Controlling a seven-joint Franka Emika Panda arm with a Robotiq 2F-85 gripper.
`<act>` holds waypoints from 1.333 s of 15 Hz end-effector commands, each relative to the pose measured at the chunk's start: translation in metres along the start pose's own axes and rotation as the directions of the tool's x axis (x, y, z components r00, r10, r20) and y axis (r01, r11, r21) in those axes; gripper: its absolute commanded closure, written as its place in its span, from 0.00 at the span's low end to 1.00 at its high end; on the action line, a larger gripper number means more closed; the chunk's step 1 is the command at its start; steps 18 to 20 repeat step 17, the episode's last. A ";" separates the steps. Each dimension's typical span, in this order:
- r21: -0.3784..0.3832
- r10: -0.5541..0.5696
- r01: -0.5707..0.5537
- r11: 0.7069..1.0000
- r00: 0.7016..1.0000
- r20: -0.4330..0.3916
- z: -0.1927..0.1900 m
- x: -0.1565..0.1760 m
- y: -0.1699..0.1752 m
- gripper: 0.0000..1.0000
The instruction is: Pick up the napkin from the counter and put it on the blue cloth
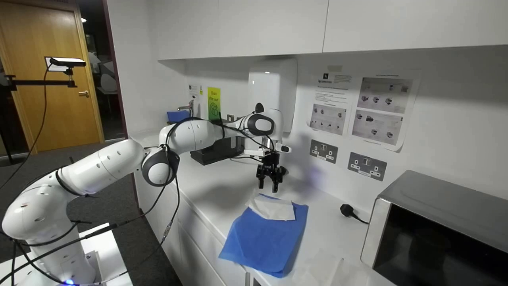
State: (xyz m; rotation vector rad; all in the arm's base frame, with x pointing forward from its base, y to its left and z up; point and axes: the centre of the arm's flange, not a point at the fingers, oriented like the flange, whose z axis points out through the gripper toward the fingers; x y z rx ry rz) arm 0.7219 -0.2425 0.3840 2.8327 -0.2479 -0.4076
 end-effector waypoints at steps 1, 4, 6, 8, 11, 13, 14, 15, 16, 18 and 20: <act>0.036 0.023 -0.017 0.999 0.987 -0.158 -0.016 -0.036 0.014 0.00; 0.069 0.105 -0.089 0.994 0.954 -0.282 -0.029 -0.054 0.028 0.00; 0.097 0.166 -0.142 0.985 0.934 -0.316 -0.035 -0.063 0.040 0.00; 0.128 0.204 -0.171 0.977 0.926 -0.317 -0.037 -0.070 0.052 0.00; 0.162 0.230 -0.191 0.968 0.932 -0.281 -0.037 -0.079 0.064 0.00; 0.178 0.244 -0.201 0.963 0.935 -0.259 -0.035 -0.082 0.068 0.00; 0.129 0.215 -0.186 0.974 0.938 -0.272 -0.060 -0.014 0.081 0.00; 0.134 0.221 -0.191 0.972 0.938 -0.267 -0.059 -0.015 0.083 0.00; 0.136 0.223 -0.193 0.972 0.938 -0.266 -0.059 -0.015 0.084 0.00; 0.137 0.224 -0.194 0.971 0.938 -0.266 -0.059 -0.015 0.084 0.00; 0.137 0.224 -0.194 0.971 0.938 -0.266 -0.059 -0.015 0.084 0.00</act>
